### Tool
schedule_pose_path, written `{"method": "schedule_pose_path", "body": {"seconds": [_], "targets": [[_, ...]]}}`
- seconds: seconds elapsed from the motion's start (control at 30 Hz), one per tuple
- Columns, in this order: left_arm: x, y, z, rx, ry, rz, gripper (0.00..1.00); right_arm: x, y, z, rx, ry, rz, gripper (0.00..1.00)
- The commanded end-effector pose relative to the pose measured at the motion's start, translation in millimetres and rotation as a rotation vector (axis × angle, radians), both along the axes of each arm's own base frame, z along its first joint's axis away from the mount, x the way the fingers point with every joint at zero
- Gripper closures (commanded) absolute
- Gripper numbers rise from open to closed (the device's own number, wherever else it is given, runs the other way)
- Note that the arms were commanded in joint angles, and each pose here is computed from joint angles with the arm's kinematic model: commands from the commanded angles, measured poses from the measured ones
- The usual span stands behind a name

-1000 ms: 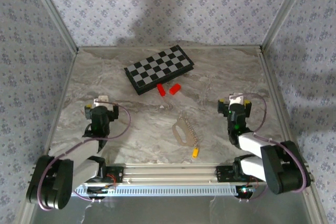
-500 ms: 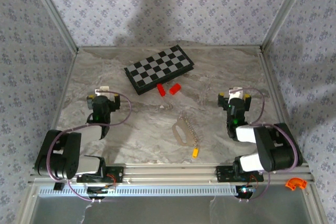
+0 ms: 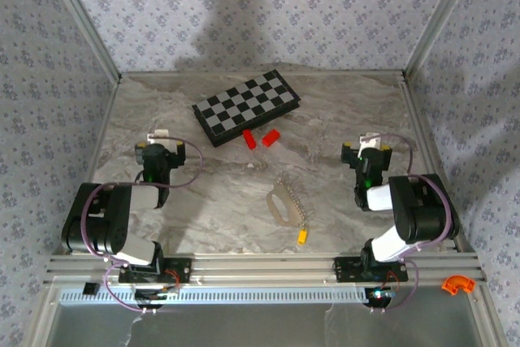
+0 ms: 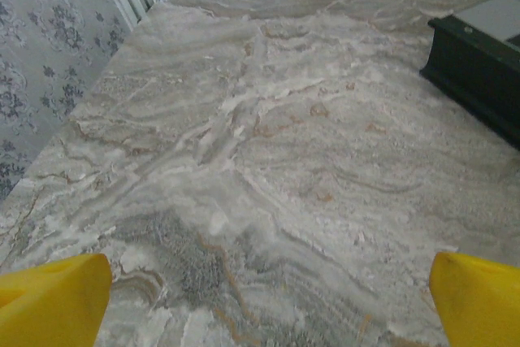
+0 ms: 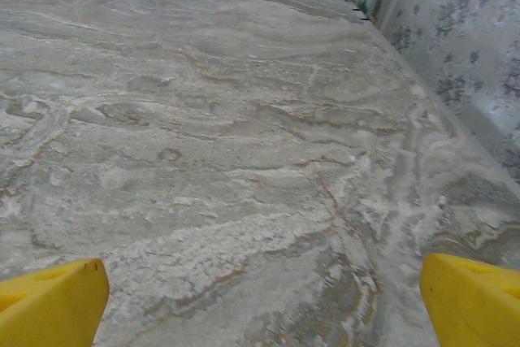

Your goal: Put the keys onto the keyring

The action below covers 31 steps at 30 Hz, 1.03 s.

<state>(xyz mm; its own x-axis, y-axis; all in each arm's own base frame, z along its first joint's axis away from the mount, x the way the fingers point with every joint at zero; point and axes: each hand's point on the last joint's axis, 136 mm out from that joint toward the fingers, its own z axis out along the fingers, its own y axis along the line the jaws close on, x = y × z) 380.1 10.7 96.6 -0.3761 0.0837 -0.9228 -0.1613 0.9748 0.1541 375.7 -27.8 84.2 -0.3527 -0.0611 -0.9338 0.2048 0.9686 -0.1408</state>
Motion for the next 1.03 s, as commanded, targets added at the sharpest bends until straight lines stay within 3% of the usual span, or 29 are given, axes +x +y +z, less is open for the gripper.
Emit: {"method": "schedule_pose_path", "body": {"seconds": [0.0,0.17,1.0], "targets": [[10,2,9,-0.032,-0.029,0.007,0.0,10,-3,4,0.045,0.002,-0.002,0.0],[15,17,-4,-0.125,-0.035,0.017,0.0,11,-5,3,0.061,0.005,-0.002,0.0],[14,18,-7,-0.13,-0.014,0.023,0.0,11,-9,6,0.05,-0.006,-0.013,0.0]]}}
